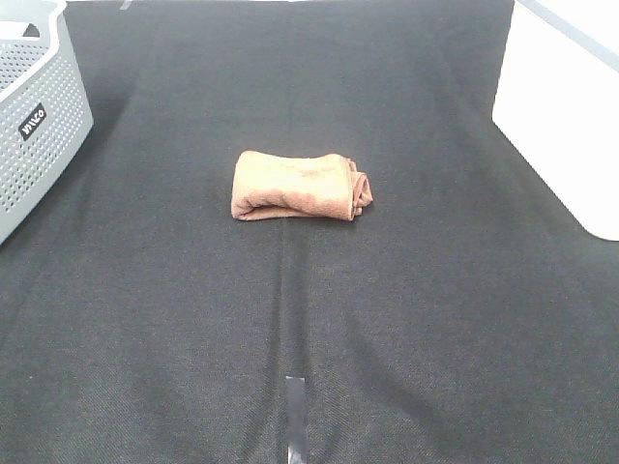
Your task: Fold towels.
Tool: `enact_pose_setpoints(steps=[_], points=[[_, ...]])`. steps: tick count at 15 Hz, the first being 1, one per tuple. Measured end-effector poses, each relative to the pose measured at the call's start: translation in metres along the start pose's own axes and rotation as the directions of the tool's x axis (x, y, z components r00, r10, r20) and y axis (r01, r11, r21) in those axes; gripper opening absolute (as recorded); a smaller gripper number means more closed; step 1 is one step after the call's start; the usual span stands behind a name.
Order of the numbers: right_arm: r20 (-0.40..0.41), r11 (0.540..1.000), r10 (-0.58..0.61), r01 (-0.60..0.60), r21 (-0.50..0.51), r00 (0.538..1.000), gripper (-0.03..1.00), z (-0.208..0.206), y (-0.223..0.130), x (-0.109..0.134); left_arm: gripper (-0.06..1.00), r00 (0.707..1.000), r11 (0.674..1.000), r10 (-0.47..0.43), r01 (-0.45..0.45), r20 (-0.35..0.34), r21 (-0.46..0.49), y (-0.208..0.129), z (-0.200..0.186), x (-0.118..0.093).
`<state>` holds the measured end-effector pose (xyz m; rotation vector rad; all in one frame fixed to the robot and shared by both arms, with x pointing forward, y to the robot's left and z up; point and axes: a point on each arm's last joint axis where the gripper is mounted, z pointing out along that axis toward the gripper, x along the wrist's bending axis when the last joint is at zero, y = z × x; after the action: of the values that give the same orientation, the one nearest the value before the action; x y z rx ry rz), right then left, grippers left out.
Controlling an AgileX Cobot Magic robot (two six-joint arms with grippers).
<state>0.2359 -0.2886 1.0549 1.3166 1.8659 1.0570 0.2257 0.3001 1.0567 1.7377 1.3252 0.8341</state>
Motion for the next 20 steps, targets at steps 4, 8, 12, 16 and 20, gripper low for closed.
enact_pose_setpoints(steps=[4, 8, 12, 16, 20], points=[[0.0, 1.0, 0.0, 0.0, -0.001, 1.0, 0.76, 0.0005, -0.0001, -0.0001, 0.71, 1.0, 1.0, 0.002, -0.002, 0.0, -0.031, -0.0003, 0.0079, 0.0001], [0.0, 1.0, 0.0, 0.0, -0.001, 1.0, 0.76, 0.0005, -0.0001, -0.0001, 0.71, 0.999, 0.999, 0.034, -0.034, 0.003, -0.037, 0.0002, 0.0079, -0.0003], [0.0, 1.0, 0.0, 0.0, -0.001, 1.0, 0.76, 0.0005, -0.0001, -0.0001, 0.71, 0.999, 0.999, 0.035, -0.035, 0.005, -0.037, 0.0002, 0.0079, -0.0005], [0.039, 1.0, 0.022, -0.022, 0.0, 0.999, 0.76, 0.0009, 0.0001, -0.0001, 0.71, 0.999, 0.999, 0.034, -0.034, 0.004, -0.037, 0.0002, 0.0079, -0.0005], [0.166, 0.996, 0.092, -0.092, -0.009, 0.982, 0.76, 0.0017, 0.0008, -0.0003, 0.71, 0.995, 0.999, -0.022, 0.019, -0.099, -0.031, 0.0005, 0.0083, -0.0011]])
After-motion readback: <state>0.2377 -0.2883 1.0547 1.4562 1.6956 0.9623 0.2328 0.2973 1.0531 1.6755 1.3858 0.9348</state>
